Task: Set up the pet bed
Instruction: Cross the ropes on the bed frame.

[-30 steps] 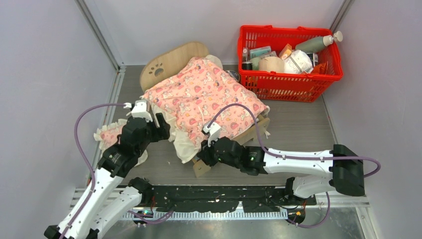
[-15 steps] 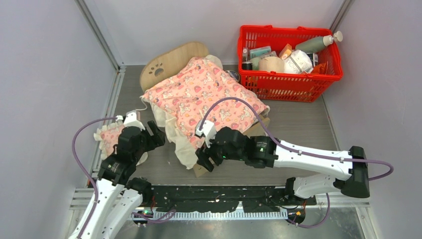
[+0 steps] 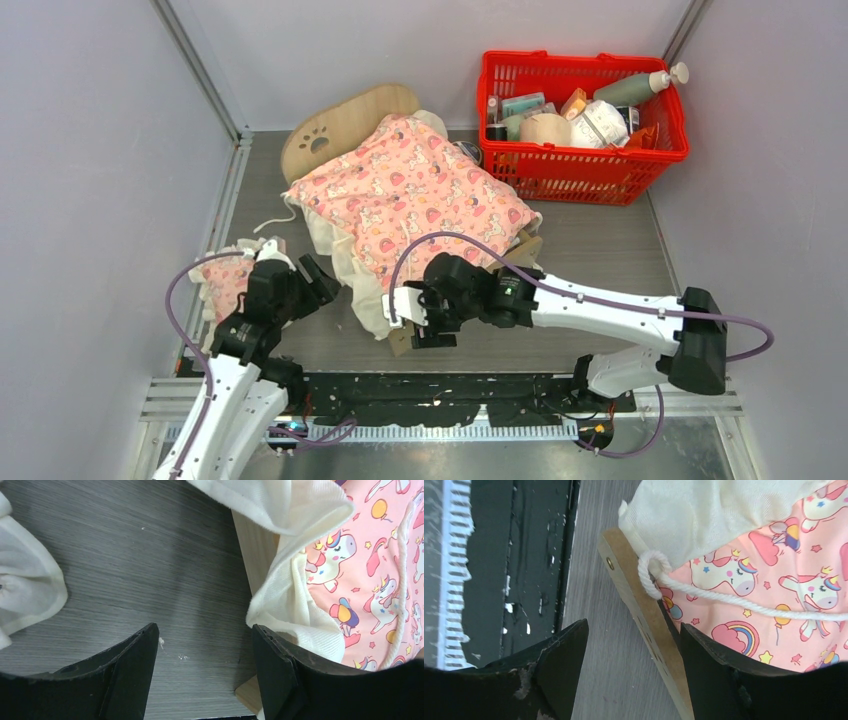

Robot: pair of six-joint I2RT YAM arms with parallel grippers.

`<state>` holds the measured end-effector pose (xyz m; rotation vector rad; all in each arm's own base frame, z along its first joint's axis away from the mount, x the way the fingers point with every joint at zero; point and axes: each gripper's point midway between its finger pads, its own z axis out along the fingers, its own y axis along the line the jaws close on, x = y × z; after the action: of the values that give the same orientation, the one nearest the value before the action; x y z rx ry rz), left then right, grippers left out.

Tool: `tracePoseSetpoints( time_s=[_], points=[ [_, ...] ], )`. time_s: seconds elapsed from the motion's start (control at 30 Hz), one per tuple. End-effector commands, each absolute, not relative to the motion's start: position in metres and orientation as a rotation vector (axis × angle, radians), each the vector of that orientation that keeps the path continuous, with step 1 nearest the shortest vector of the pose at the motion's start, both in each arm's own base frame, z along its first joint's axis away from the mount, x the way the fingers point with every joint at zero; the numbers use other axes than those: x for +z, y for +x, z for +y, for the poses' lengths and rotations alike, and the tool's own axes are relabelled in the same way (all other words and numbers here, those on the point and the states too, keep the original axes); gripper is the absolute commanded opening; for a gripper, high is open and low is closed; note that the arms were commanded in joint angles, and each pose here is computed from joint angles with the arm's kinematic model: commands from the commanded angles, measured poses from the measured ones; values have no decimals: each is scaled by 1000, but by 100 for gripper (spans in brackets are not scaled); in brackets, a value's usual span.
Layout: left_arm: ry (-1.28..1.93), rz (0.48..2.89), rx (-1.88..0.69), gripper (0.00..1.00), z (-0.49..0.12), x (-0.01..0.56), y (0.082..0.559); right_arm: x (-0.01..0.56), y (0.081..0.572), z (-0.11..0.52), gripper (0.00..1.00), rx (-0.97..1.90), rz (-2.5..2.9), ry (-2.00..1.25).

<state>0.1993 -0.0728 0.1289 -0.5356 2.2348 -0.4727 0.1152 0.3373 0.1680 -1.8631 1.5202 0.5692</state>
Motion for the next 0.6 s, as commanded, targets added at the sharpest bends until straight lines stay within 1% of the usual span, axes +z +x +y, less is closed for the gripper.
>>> tracePoseSetpoints(
  time_s=[0.0,0.13,0.23,0.33,0.4,0.43,0.47,0.5,0.57],
  points=[
    [-525,2198,-571,71,-84,136,206,175,126,346,73,515,1378,-1961],
    [-442,2176,-631,71,-94,147,208,164,132,349,66,481,1382,-2005],
    [-401,2160,-606,71,-92,154,212,161,132,355,60,485,1355,-2027],
    [-333,2157,-566,67,-89,165,215,152,134,359,55,473,1334,-2071],
    [-296,2150,-568,67,-89,176,214,148,135,359,45,464,1330,-2106],
    [-274,2140,-579,67,-91,182,214,147,134,358,34,461,1332,-2119],
    [-256,2133,-589,67,-93,186,213,147,136,358,27,449,1324,-2127],
    [-242,2134,-595,67,-94,187,211,148,136,357,14,443,1321,-2129],
    [-196,2131,-609,65,-97,189,208,164,140,353,6,456,1293,-2091]
  ],
)
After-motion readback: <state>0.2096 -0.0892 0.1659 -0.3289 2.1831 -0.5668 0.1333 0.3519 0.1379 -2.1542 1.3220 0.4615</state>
